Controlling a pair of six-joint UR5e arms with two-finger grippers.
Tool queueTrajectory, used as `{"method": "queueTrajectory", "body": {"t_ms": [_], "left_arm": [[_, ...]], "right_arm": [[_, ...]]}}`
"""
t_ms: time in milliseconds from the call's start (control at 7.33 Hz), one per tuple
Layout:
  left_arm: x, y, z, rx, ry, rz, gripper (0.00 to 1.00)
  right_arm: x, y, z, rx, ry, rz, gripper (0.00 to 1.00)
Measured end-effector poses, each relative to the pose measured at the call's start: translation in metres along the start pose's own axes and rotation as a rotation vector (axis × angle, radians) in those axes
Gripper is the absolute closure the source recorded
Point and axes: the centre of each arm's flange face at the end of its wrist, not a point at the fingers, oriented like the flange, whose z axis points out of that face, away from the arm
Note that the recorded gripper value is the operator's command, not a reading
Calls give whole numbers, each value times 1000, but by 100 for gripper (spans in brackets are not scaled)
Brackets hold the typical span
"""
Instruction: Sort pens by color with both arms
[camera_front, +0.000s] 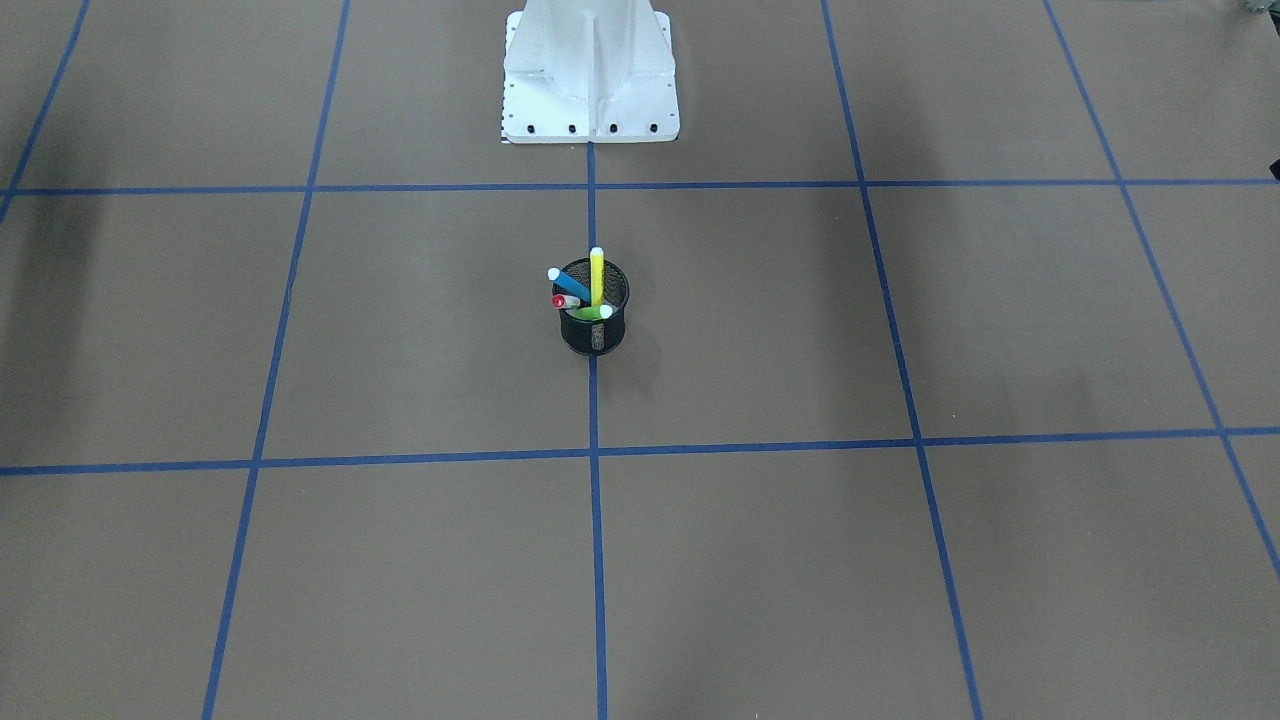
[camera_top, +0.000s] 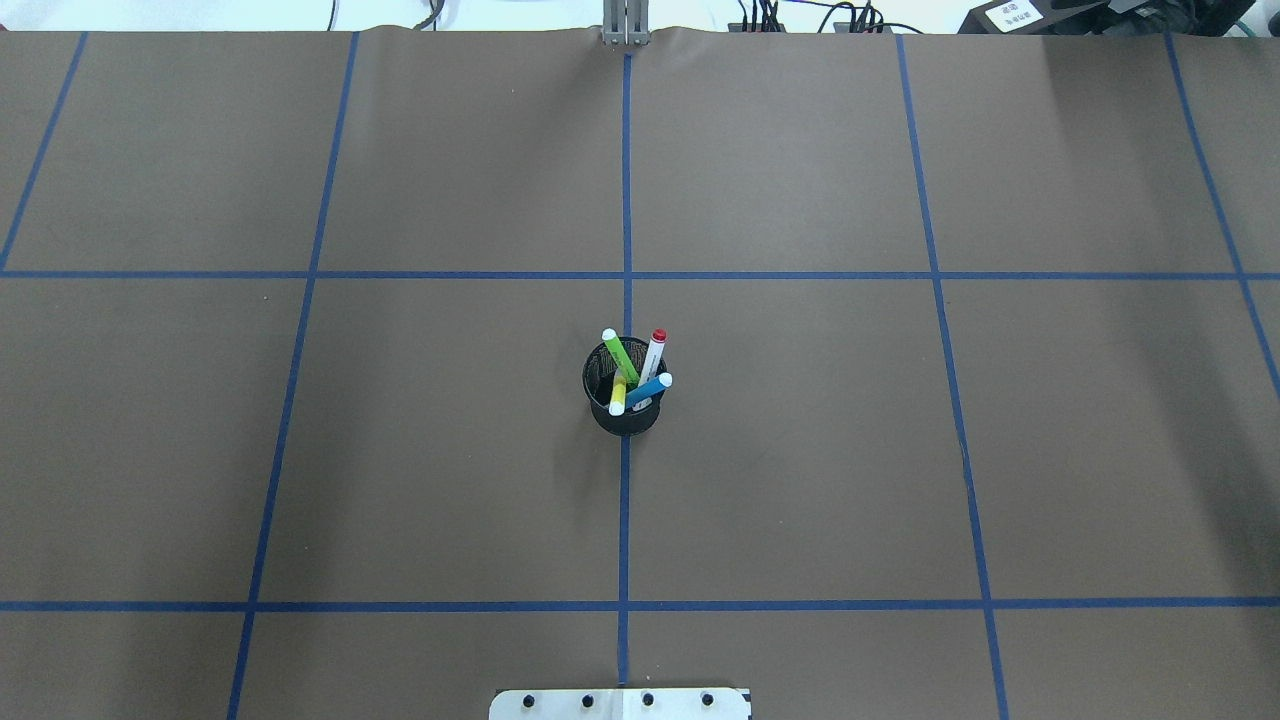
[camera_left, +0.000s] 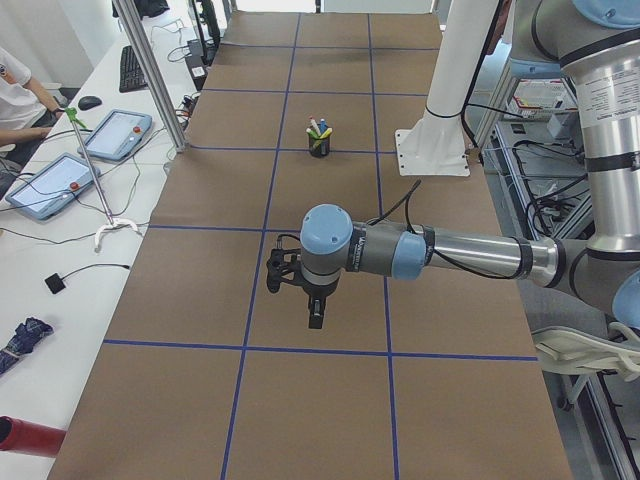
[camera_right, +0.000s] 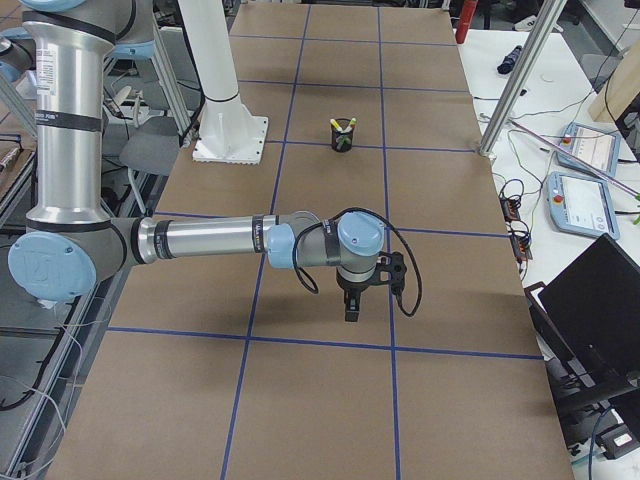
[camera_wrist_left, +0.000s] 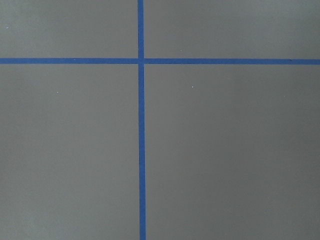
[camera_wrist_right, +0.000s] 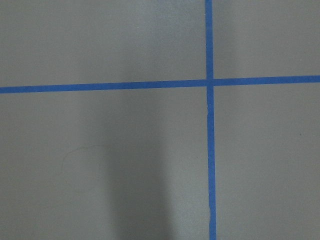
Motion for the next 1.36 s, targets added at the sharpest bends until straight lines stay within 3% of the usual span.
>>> {"method": "queueTrajectory", "body": {"t_ms": [819,1365], "left_arm": [[-6,1,7,-11,3,-11,0],[-7,-3,8,-13,2,-15,0]], "right_arm": [[-31,1,4,22,-71,-66,1],[-158,-7,3,34,-152,-20,1]]}}
